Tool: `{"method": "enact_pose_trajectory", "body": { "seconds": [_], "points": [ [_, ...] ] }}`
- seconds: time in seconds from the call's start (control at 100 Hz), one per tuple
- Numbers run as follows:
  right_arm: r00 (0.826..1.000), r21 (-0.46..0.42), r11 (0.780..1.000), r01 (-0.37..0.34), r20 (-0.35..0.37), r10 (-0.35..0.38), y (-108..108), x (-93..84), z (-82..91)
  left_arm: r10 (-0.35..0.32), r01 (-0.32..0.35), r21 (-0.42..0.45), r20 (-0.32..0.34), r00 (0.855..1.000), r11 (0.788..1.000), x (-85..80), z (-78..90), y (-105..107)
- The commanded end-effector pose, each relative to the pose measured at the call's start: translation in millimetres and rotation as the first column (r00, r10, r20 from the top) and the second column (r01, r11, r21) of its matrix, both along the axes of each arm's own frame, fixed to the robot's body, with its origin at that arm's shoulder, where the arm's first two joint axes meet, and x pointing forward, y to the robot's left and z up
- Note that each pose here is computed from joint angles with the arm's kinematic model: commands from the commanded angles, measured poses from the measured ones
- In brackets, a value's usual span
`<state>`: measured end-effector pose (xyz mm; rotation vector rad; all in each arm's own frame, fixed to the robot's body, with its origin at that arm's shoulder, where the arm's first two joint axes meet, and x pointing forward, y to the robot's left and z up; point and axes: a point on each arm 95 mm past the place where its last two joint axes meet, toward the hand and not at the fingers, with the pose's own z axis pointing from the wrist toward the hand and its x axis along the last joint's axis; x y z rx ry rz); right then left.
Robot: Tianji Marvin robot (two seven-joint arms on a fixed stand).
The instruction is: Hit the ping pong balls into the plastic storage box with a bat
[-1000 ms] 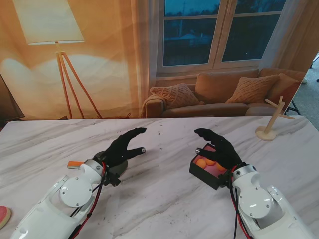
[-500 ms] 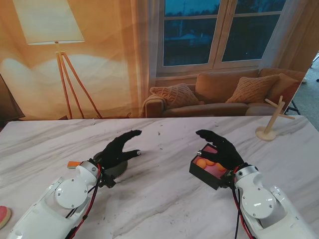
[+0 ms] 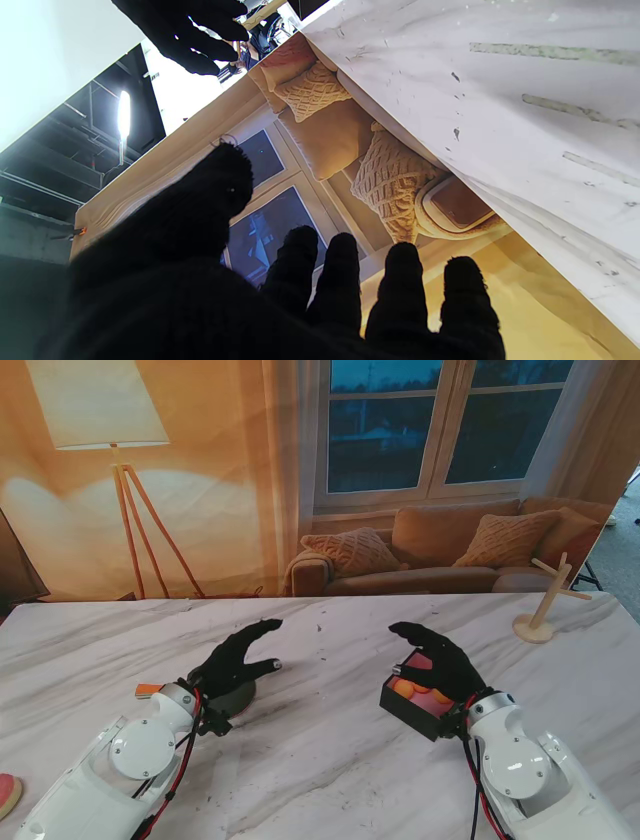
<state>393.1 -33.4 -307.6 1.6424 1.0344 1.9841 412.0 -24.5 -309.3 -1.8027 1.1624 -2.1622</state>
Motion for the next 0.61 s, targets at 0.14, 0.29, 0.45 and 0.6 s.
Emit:
{"method": "enact_pose_trajectory", "body": {
  "seconds": [0.14,0.29,0.45,0.6],
  "points": [
    [1.0,0.009,1.0,-0.007,-0.006,0.007,2.0,-0.8,-2.0,-0.017,0.017,-0.009,-0.01,1.0,1.0,-3.6,0.6,0.0],
    [1.0,0.012,1.0,-0.01,0.006,0.009,2.5,-2.0,-0.6,-0.026,0.026,-0.005,-0.012,1.0,1.0,-4.7,0.9,1.9],
    [1.0,0.013,1.0,-0.012,0.008,0.012,2.5,-1.9,-1.1,-0.034,0.034,0.0,-0.011,0.999,0.999,-5.5,1.1,3.3],
    [1.0,0.014,1.0,-0.013,-0.001,0.013,2.9,-2.4,-1.3,-0.049,0.049,0.003,-0.022,0.999,0.999,-5.9,1.0,4.0]
  ]
}}
